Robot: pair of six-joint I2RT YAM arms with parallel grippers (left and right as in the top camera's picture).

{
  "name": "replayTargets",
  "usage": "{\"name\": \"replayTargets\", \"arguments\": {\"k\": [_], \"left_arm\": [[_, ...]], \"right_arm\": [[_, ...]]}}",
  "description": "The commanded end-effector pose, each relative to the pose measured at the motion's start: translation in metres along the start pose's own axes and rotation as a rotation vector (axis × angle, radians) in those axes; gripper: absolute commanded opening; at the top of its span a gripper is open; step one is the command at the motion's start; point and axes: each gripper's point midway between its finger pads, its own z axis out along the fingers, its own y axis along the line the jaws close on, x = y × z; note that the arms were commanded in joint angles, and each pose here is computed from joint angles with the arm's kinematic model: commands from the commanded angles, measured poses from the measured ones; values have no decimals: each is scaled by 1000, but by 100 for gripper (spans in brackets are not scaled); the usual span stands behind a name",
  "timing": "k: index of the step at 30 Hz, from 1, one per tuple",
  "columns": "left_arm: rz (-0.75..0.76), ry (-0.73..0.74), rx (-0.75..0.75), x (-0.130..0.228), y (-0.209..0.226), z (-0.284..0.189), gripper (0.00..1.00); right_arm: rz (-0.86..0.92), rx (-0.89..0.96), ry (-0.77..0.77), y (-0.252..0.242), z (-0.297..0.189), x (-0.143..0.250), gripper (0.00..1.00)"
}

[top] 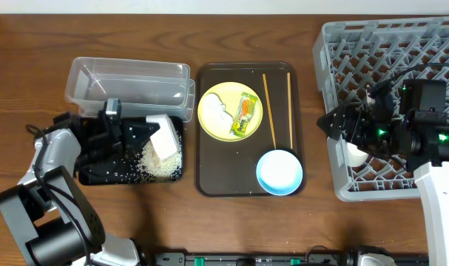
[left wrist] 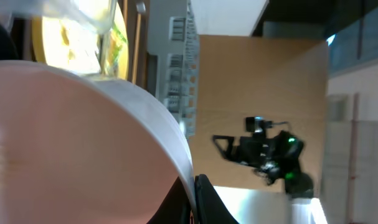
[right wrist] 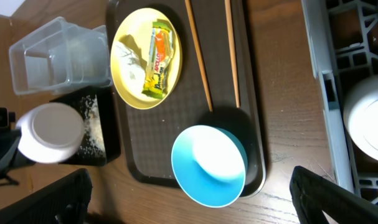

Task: Sort waste into correct bins and load items into the dishwasher rack
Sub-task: 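Tip the rice bowl over the black tray to dump rice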

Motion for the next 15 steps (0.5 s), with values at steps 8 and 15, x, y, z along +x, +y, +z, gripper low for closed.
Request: {"name": "replayTargets", "arguments": {"k": [8,15], "left_arm": [[75,54,-71,19,2,4,6],[32,16,-149,0,13,-2,6]], "right_arm": [[-35,-19,-5,8,-2,-1,99],[-35,-19,-4,8,-2,-1,99]]}}
